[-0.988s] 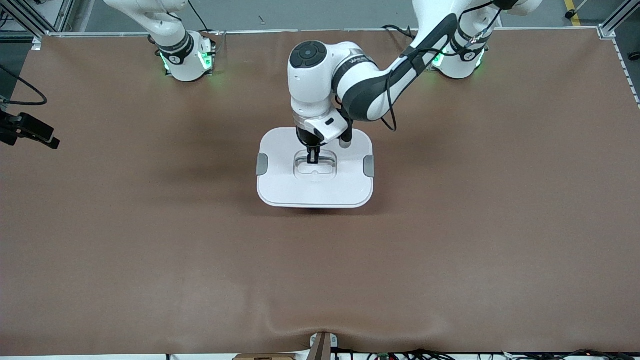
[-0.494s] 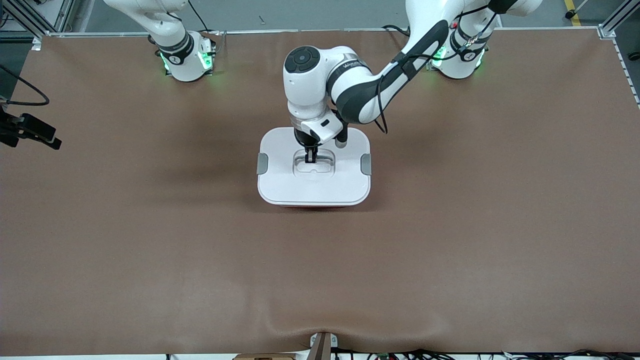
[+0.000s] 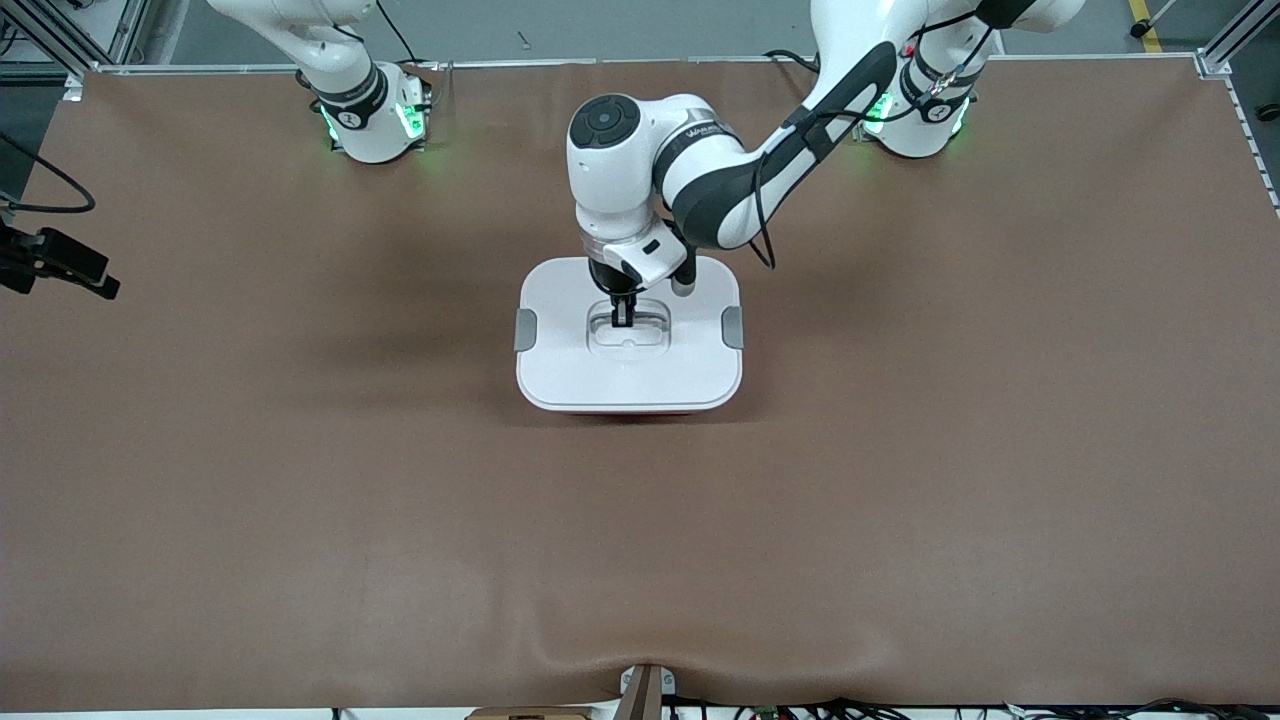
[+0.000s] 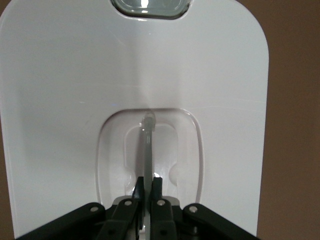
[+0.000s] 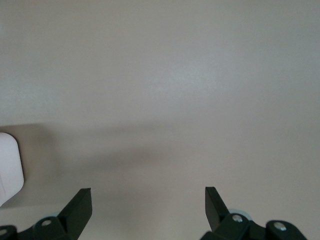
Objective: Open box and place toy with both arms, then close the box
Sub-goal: 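Lower the lid onto the box with the left gripper and press it down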
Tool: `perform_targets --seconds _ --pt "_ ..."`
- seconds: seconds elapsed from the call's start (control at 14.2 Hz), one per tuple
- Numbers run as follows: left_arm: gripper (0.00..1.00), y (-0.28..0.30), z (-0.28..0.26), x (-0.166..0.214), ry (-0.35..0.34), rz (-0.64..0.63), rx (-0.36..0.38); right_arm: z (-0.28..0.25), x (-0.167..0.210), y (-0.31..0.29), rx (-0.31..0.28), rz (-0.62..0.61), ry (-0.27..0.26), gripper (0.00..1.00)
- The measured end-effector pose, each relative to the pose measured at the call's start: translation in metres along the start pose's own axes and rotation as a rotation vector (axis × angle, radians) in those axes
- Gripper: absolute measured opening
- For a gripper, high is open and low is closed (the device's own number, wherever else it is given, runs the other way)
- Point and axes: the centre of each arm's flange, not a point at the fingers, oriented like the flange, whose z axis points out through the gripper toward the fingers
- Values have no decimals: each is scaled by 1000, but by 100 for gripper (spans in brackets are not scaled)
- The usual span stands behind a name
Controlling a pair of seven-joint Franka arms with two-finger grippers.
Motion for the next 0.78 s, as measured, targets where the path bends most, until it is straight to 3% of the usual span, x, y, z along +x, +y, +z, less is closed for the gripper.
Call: perform_targets --seconds 0.78 --pt "7 -5 6 -3 6 7 6 0 0 -12 8 -20 0 100"
